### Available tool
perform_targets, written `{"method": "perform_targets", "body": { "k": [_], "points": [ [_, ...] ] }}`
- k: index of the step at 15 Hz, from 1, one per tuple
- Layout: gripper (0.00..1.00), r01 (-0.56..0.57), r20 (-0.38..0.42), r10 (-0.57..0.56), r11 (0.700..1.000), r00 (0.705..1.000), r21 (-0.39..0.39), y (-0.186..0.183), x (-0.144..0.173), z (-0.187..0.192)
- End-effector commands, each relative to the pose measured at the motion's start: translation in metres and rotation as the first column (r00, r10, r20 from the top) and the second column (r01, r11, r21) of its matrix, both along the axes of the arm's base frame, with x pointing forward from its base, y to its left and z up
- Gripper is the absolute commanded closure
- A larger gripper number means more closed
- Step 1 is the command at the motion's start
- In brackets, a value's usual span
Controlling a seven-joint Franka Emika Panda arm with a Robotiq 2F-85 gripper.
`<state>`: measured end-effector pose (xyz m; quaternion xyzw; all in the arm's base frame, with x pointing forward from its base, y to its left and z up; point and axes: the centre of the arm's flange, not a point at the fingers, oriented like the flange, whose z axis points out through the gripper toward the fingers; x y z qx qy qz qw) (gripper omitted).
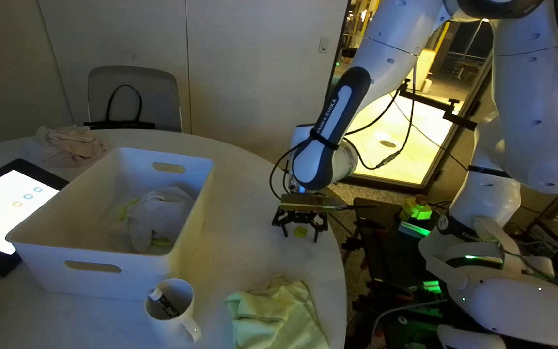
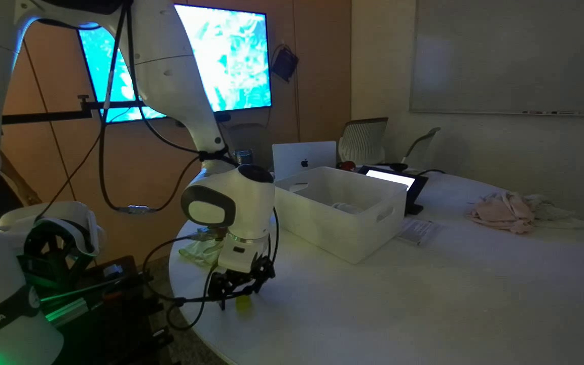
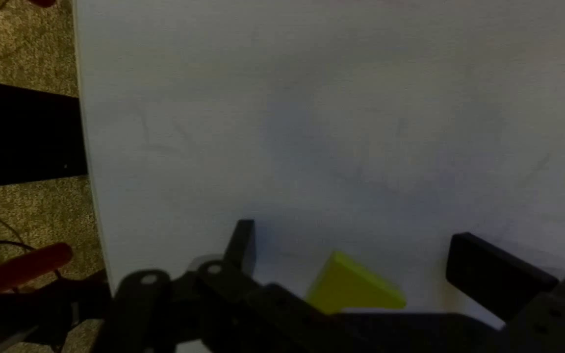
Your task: Put the cloths in the box, then put the marker and the yellow object in the cup
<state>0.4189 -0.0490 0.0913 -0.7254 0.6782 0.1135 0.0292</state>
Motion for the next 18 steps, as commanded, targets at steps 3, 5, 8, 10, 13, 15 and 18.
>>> {"method": "perform_targets", "body": {
  "k": [3,5,8,10,13,15,18],
  "points": [
    [0.00,0.077,0.006,-0.077,0.997,0.997,0.008,0.005,-0.010,-0.005],
    [0.00,0.107,-0.001,-0.107,0.994,0.994,0.015,0.001,-0.008,-0.008],
    [0.00,0.138,-0.006,-0.138,0.990,0.990,0.020,-0.003,-0.009,-0.010],
    [0.00,0.157,-0.013,-0.157,0.987,0.988,0.018,-0.006,-0.013,-0.009],
    [0.00,0.181,-0.022,-0.180,0.983,0.983,0.012,-0.009,-0.018,-0.008],
    [0.00,0.193,-0.027,-0.193,0.981,0.981,0.011,-0.011,-0.020,-0.008],
    [0.00,0.213,-0.030,-0.213,0.977,0.977,0.013,-0.015,-0.023,-0.010]
  ]
}}
